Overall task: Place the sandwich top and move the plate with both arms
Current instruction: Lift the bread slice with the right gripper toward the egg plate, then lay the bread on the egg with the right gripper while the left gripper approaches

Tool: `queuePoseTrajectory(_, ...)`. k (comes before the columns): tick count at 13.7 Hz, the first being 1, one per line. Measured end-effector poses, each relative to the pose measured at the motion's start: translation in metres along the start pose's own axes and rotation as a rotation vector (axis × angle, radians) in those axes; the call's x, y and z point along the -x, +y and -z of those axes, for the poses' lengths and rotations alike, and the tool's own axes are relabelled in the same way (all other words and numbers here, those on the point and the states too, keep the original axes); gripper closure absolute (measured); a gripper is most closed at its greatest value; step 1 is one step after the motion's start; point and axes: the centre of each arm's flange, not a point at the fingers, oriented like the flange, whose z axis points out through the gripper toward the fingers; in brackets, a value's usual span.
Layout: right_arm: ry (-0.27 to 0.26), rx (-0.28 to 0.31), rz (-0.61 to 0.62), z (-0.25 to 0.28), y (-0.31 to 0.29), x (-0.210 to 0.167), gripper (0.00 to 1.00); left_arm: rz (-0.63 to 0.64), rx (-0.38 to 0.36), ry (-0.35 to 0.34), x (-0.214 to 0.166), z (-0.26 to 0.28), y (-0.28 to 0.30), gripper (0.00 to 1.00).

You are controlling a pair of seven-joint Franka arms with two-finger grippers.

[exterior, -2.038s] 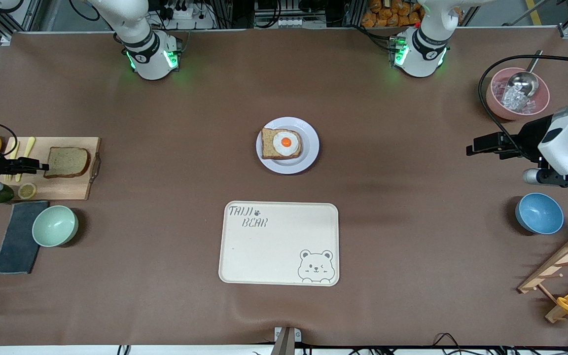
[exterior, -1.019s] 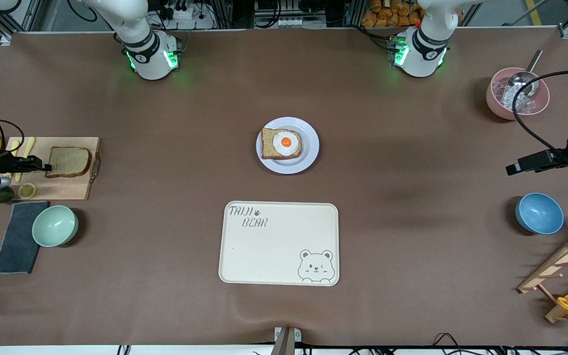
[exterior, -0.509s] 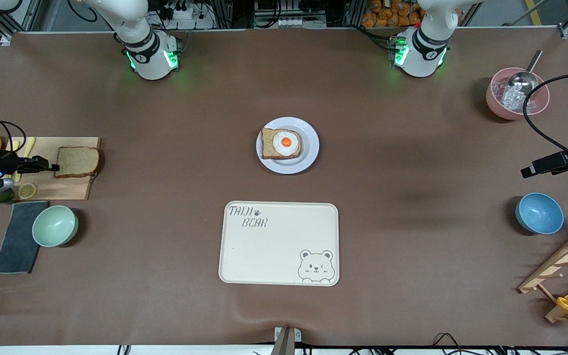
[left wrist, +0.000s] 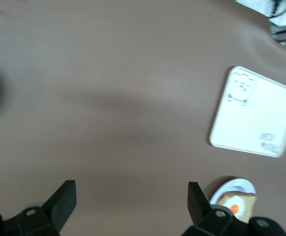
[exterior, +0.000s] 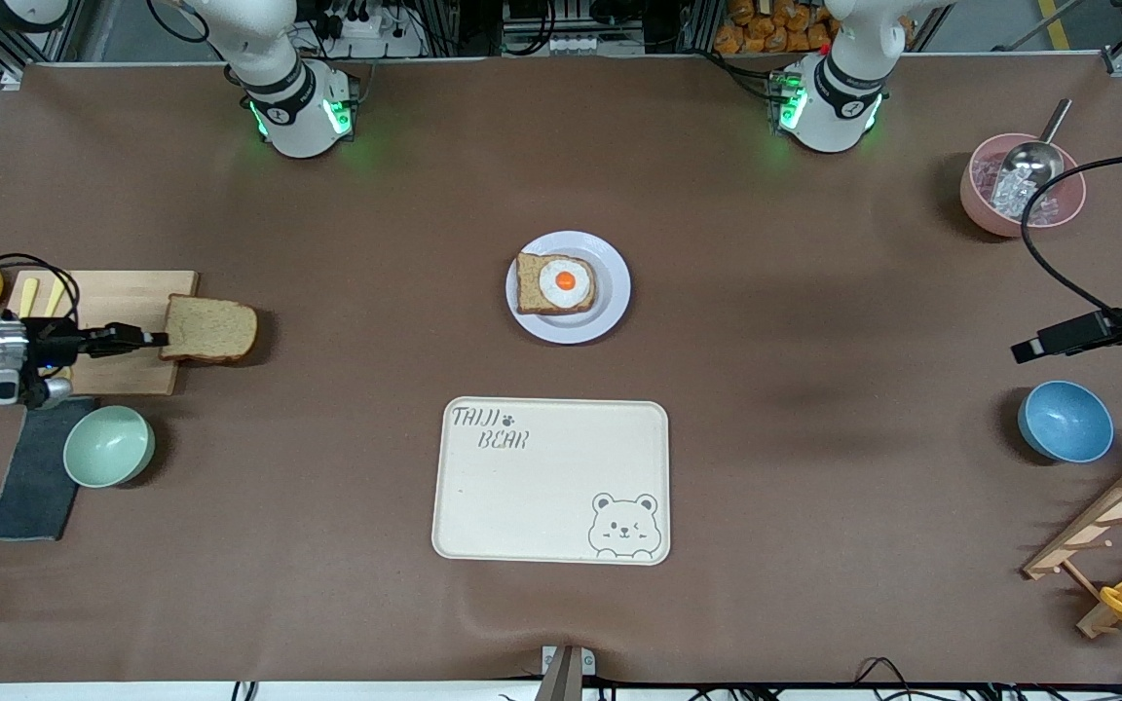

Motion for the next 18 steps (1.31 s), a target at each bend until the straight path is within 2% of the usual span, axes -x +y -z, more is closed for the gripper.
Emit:
queuePoseTrajectory(2, -0.043, -0.04, 0.022, -0.015, -0.038, -0.02, 0.96, -0.028, 0.022, -0.023, -0.001, -0.026, 0.036, 0.0)
queuePoseTrajectory(5, -0.092, -0.061, 0.044, -0.042, -0.105, -0.049, 0.96, -0.028, 0.069, -0.023, -0.003, -0.037, 0.056, 0.0)
queuePoseTrajectory(7, -0.118, -0.091, 0.018, -0.064, -0.151, -0.065, 0.96, -0.01, 0.113, -0.018, -0.005, -0.04, 0.06, 0.0)
queuePoseTrajectory(9, -0.147, -0.078, -0.049, -0.088, -0.202, -0.079, 0.96, 0.021, 0.138, -0.022, -0.01, -0.052, 0.063, 0.0)
queuePoseTrajectory(11, -0.142, -0.028, -0.078, -0.115, -0.249, -0.091, 0.96, 0.043, 0.137, -0.014, -0.02, -0.072, 0.061, 0.0)
queuePoseTrajectory(14, -0.102, -0.017, -0.109, -0.166, -0.296, -0.096, 0.96, 0.066, 0.137, -0.001, -0.035, -0.1, 0.053, 0.0)
queuePoseTrajectory(18, -0.071, -0.02, -0.114, -0.248, -0.341, -0.089, 0.96, 0.08, 0.148, -0.039, -0.035, -0.126, 0.067, 0.0)
